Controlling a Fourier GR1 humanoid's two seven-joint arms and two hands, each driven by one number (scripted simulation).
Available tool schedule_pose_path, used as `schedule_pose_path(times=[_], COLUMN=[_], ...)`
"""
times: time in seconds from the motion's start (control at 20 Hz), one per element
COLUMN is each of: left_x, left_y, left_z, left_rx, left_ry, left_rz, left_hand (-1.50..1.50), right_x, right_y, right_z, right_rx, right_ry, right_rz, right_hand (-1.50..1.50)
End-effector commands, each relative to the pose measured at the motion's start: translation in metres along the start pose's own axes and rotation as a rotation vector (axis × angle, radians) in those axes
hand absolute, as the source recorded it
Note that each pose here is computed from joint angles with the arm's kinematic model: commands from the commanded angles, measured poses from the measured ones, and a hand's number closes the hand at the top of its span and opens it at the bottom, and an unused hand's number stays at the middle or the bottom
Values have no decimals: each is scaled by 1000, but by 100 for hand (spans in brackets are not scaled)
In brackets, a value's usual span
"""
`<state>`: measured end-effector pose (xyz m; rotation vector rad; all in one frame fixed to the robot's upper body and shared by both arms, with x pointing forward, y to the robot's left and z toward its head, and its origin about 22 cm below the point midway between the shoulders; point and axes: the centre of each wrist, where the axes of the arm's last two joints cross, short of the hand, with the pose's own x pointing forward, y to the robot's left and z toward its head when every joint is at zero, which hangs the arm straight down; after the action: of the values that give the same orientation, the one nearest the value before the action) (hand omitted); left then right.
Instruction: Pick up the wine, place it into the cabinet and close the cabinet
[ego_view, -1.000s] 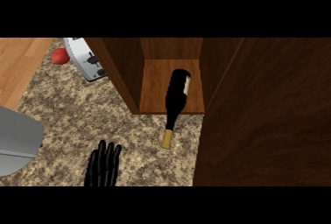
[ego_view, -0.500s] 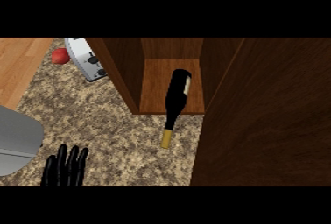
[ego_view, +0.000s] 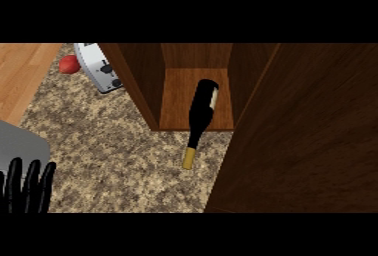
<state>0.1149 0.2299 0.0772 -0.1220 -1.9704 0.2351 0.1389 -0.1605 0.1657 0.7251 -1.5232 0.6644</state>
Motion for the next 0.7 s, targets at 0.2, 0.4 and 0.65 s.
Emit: schedule_pose_path(times=[0.2, 0.4, 0.65], left_x=[13, 20, 29], left_y=[43, 48, 59], left_z=[-5, -1, -18], left_rx=[-4, -22, -20], left_ry=[6, 2, 26], left_rz=[-37, -28, -27], left_hand=[-150, -150, -150], right_x=[35, 28, 27], right_y=[43, 64, 83], right_z=[17, -2, -12], right_rx=[67, 94, 62], right_ry=[-94, -92, -117], right_rz=[27, -18, 6], right_hand=[150, 150, 150])
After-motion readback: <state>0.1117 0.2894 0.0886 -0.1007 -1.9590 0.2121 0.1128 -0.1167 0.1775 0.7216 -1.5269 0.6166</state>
